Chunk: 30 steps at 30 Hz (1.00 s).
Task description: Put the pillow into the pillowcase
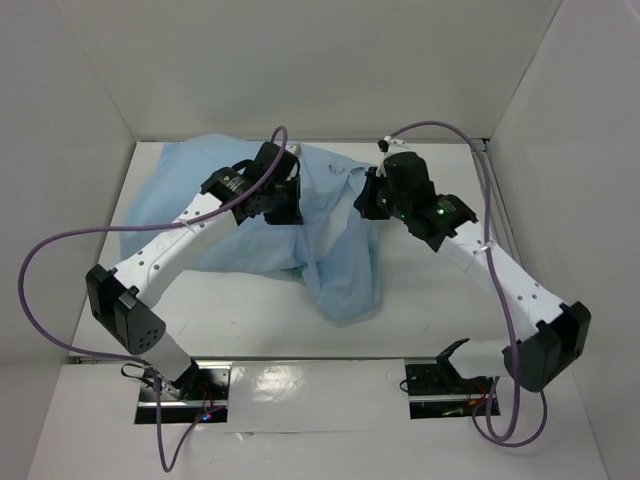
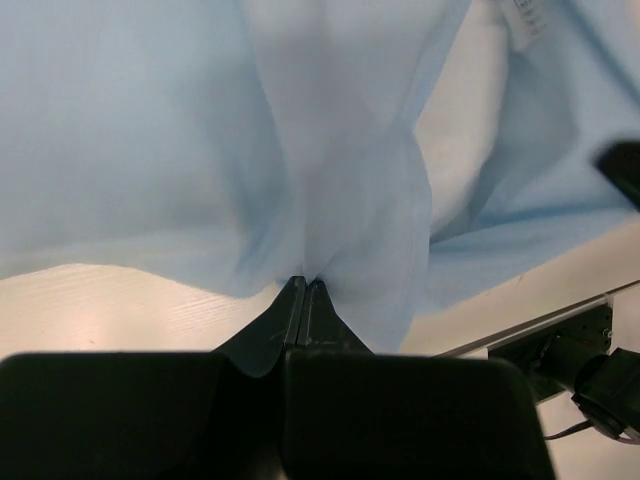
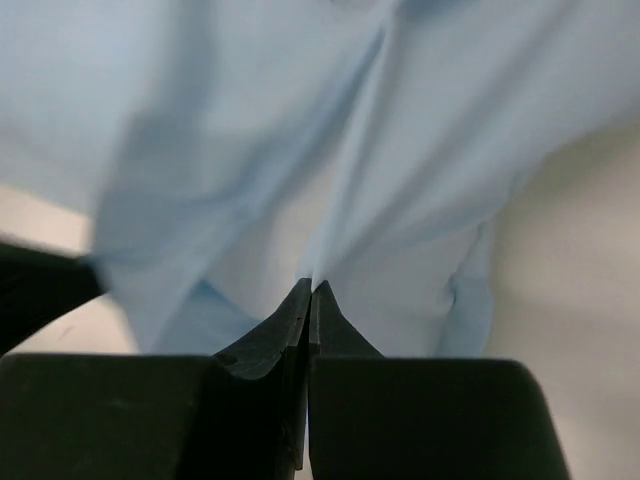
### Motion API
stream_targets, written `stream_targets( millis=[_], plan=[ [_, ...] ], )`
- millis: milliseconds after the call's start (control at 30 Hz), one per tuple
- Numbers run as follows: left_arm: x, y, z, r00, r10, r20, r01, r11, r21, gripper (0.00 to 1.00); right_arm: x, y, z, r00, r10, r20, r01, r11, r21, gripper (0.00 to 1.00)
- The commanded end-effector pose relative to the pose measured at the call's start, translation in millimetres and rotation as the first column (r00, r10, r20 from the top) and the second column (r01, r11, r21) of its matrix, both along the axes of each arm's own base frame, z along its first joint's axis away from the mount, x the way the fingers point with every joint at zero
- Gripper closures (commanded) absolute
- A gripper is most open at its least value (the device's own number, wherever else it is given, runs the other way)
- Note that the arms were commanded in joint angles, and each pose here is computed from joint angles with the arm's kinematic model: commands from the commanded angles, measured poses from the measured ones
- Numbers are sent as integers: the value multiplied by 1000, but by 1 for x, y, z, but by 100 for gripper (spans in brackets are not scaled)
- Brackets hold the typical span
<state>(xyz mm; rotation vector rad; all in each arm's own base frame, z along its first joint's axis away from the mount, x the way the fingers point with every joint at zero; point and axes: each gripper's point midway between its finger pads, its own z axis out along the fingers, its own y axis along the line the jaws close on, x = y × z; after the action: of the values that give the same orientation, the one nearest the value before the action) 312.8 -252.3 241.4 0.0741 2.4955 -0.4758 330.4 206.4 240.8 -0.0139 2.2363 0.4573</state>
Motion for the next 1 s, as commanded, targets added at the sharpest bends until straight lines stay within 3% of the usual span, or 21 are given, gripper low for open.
stream_targets(
  millis=[0, 67, 167, 233, 333, 400, 433, 467, 500, 667, 767, 967],
  plan=[
    [6, 2, 11, 999, 33, 26, -33, 999, -20, 100, -20, 31, 129, 908, 210, 363, -286, 943, 170, 100],
    [8, 0, 3, 999, 33, 8, -33, 999, -6, 100, -35, 41, 156, 852, 273, 447, -391, 899, 197, 100],
    [10, 0, -1, 999, 46, 1, -46, 999, 0, 100, -33, 41, 137, 857, 288, 426, -388, 906, 169, 100],
    [13, -2, -3, 999, 46, 2, -46, 999, 0, 100, -19, 28, 103, 908, 240, 342, -297, 947, 125, 100],
    [14, 0, 4, 998, 54, 21, -54, 999, -4, 100, -1, -10, 23, 993, 71, 95, -65, 996, -65, 100],
    [14, 0, 4, 998, 54, 22, -54, 999, -4, 100, 12, -43, -25, 993, -113, -26, 103, 961, -255, 87],
    [13, 1, 8, 998, 54, 30, -54, 998, -11, 100, 4, -55, -32, 980, -179, -90, 143, 939, -313, 73],
    [13, 1, 8, 998, 54, 30, -54, 998, -11, 100, 5, -61, -37, 970, -217, -107, 168, 922, -350, 64],
    [16, 3, 12, 997, 64, 38, -63, 998, -18, 100, 7, -66, -36, 963, -255, -91, 202, 901, -384, 61],
    [14, 2, 16, 997, 58, 41, -57, 998, -29, 100, 12, -46, 0, 964, -265, -2, 253, 923, -291, 57],
    [12, 2, 12, 998, 52, 30, -51, 998, -29, 100, 14, -36, 2, 970, -245, -11, 234, 940, -249, 46],
    [12, -2, 12, 999, 40, 28, -38, 998, -45, 100, 9, -21, 14, 976, -218, -2, 214, 962, -171, 40]
  ],
)
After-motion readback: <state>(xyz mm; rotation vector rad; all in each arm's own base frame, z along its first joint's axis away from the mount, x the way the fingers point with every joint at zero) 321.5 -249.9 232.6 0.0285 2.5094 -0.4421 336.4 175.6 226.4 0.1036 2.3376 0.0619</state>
